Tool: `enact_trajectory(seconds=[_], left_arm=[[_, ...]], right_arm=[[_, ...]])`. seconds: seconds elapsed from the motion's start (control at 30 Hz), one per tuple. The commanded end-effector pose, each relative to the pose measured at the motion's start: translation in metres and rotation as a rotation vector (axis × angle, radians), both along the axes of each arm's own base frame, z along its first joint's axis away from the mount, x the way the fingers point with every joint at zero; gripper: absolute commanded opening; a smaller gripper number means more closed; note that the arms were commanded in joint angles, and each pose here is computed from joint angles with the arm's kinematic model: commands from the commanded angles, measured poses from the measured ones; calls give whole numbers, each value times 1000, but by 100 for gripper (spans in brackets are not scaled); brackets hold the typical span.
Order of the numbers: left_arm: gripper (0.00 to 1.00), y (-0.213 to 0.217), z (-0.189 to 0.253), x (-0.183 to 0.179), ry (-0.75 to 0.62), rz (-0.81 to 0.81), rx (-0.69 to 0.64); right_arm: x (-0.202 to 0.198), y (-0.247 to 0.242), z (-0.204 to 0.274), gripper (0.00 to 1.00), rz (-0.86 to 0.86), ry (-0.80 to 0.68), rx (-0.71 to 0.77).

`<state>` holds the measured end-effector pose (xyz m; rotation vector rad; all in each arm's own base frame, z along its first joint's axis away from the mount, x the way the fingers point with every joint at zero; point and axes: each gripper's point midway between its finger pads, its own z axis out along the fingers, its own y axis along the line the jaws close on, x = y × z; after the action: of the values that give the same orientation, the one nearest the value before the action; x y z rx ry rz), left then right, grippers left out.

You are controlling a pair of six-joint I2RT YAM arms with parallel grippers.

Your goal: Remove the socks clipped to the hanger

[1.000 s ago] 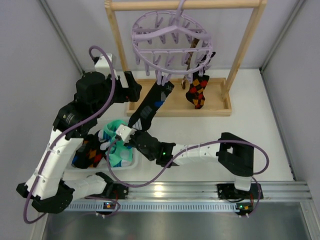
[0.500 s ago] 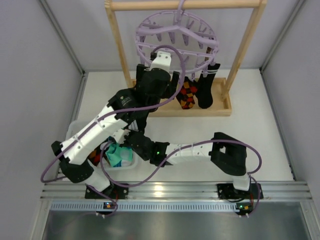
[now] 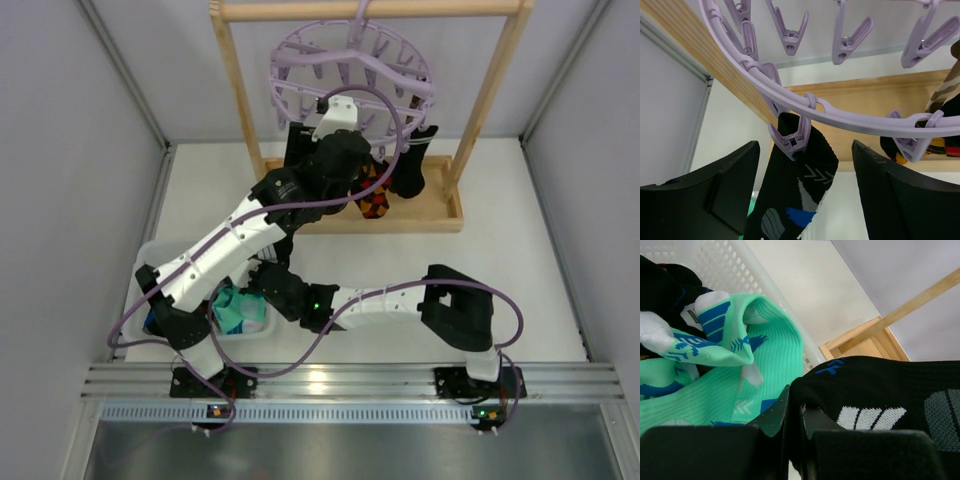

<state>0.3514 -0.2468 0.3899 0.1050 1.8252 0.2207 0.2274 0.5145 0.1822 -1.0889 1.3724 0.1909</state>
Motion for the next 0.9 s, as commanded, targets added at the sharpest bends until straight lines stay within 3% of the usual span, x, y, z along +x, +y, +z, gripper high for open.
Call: enact_trajectory(seconds=[0.0,0.1,0.47,0.6,0.87], left_arm=[[77,10,21,5,-67,82,1],[72,10,19,8,-71,100,3],[70,15,8,26,-64,135,20],[60,17,7,30,-73,142,16],[50,17,4,37,-83,121,7]], right_arm=[[-19,6,32,0,39,-17,75],[-22,5,34,0,45,-18,79],[-29,0,43,0,63,-14,108],[-31,-4,46,0,67,-16,118],[-35,-11,49,0,73,-15,125]])
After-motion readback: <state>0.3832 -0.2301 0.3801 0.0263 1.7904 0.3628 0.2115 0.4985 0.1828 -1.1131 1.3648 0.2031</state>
